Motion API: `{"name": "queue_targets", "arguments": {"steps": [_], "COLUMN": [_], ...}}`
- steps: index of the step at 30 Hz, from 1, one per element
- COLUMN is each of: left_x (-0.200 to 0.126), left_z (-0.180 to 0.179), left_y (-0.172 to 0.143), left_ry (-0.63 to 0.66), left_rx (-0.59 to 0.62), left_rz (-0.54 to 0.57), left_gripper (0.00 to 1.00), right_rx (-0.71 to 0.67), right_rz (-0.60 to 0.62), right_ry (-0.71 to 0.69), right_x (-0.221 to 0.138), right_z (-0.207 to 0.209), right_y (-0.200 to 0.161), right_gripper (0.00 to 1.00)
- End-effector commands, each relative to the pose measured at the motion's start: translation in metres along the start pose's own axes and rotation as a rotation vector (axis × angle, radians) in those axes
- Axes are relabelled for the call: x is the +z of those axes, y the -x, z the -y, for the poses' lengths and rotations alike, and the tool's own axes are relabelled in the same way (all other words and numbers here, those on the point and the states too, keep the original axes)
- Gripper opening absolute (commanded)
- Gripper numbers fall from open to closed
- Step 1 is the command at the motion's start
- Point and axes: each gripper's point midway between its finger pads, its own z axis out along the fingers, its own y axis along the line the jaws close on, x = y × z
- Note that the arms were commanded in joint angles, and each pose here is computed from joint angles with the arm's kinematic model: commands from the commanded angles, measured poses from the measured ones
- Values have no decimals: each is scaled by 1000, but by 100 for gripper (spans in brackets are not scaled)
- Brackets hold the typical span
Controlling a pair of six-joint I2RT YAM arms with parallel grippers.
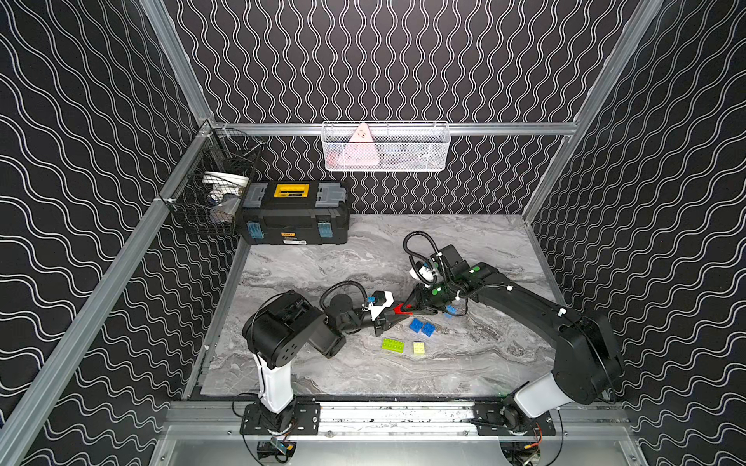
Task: Assemble a carrot with lego
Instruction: Place the lego brick at the center of the board.
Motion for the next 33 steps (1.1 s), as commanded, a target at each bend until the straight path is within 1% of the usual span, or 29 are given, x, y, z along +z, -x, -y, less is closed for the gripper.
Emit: {"name": "queue_targets", "arguments": {"steps": [1,4,5,6,7,8,9,10,11,13,15,17,18,19,21,24,27,30,31,32,33], "left_x": [-6,-19,-25,-33,-42,-53,-67,-83,-102,-138,-185,-227,-247,-259,-279,-288,-286,-280,-279,-278,-277], "left_z": [-7,-4,-9,-22,-35,-51,-61,-68,-76,-90,-106,-115,-117,-116,-115,-118,-121,-120,-120,-119,-118], "left_y": [9,8,8,7,0,-11,-23,-27,-24,-18,-6,6,11,13,24,36,36,35,34,33,32], "left_ry": [65,75,109,183,241,302,325,344,384,496,671,828,904,950,1053,1094,1095,1065,1058,1052,1043], "left_rx": [135,258,269,265,255,227,164,95,20,-99,-239,-365,-414,-458,-530,-548,-551,-570,-573,-577,-580], "left_rz": [-25,-168,-210,-255,-323,-438,-560,-616,-648,-747,-814,-869,-915,-950,-972,-930,-918,-899,-897,-898,-899], "left_gripper": [99,99,99,99,99,99,99,99,99,99,99,99,99,99,99,99,99,99,99,99,99], "right_rx": [66,92,93,100,100,95,85,76,63,29,2,-25,-34,-41,-46,-39,-45,-48,-49,-57,-76], "right_rz": [101,157,158,147,131,117,104,98,93,77,65,57,48,40,28,-1,-28,-45,-44,-38,-18], "right_ry": [-121,-312,-363,-424,-465,-502,-528,-550,-586,-645,-663,-683,-697,-709,-706,-686,-695,-700,-699,-692,-667], "right_x": [-12,-21,-22,-21,-18,-13,-6,-1,4,13,27,39,46,52,67,89,100,106,106,104,101], "right_z": [15,46,54,64,68,72,72,72,72,71,65,60,60,60,60,64,69,74,73,71,63], "right_y": [18,29,31,33,33,33,33,34,35,36,38,39,39,40,41,39,37,35,35,36,40], "right_gripper": [16,16,16,16,16,16,17,17,17,18,19,20,20,21,22,22,24,27,29,36,46]}}
